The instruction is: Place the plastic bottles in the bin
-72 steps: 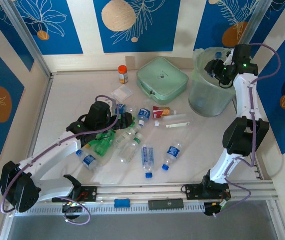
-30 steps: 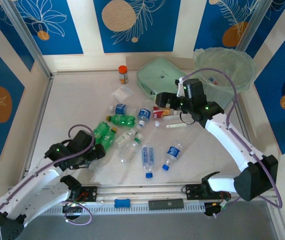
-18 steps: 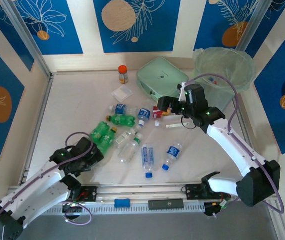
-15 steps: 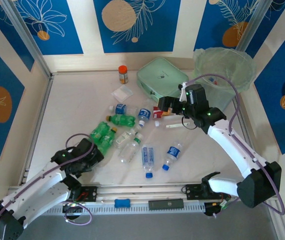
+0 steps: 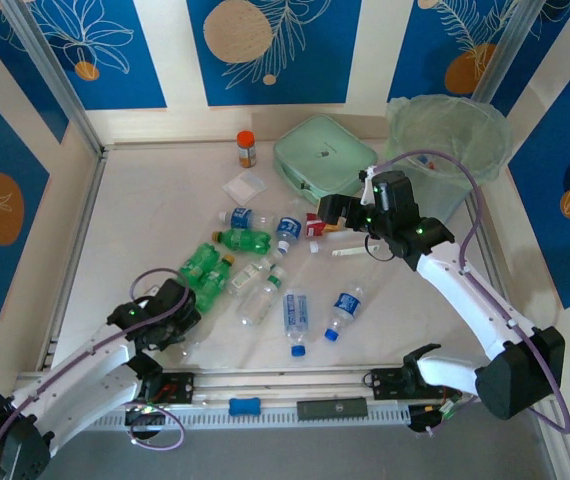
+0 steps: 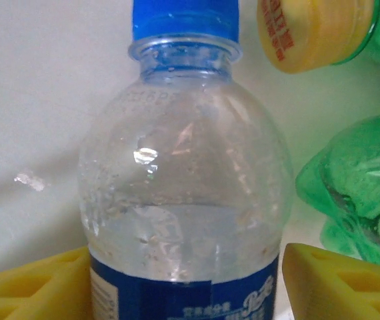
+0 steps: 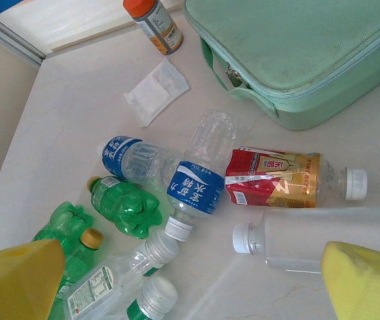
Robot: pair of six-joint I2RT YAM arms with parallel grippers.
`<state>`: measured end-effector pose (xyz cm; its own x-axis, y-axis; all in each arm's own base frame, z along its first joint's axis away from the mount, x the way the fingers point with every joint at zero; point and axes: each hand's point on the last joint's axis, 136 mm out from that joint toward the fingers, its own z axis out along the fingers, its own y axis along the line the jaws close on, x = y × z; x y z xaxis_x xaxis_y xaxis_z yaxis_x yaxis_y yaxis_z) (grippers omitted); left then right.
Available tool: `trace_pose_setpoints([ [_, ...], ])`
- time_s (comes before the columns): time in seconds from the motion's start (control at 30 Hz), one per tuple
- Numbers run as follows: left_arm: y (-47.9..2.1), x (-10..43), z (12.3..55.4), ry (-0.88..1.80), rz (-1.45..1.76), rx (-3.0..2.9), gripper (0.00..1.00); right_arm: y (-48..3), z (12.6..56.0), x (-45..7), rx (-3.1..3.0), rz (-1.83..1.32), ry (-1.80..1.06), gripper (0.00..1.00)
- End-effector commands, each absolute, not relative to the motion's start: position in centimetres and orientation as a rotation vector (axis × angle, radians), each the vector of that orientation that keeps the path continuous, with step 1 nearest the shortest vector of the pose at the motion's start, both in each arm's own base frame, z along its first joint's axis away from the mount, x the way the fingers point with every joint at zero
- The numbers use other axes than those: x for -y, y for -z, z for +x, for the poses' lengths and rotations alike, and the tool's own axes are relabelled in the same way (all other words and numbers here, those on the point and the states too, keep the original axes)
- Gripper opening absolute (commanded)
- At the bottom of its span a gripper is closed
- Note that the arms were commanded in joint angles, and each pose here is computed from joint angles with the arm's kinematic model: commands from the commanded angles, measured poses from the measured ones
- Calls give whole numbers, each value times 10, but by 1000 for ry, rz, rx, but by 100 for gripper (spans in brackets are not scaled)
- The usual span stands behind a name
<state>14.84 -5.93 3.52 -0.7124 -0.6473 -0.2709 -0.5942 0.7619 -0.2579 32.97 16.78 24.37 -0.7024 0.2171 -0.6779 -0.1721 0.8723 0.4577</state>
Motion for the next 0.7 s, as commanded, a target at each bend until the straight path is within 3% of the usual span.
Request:
trace_pose_setpoints([
  [0.0,-31,53,152,181,-953,-2599,69,-245,327,-168,-2256,38,-640,99],
  [0.03,-30,53,152,180,-958,-2601,69,-245,327,-168,-2256,38,-640,99],
  [0.2,-32,49,155,170,-943,-2588,48,-246,328,-168,-2254,35,-641,99],
  [0.43,-46,44,159,159,-908,-2558,44,-247,328,-169,-2252,35,-647,99],
  [0.67,-116,42,193,161,-709,-2417,43,-255,322,-191,-2225,-71,-792,99],
])
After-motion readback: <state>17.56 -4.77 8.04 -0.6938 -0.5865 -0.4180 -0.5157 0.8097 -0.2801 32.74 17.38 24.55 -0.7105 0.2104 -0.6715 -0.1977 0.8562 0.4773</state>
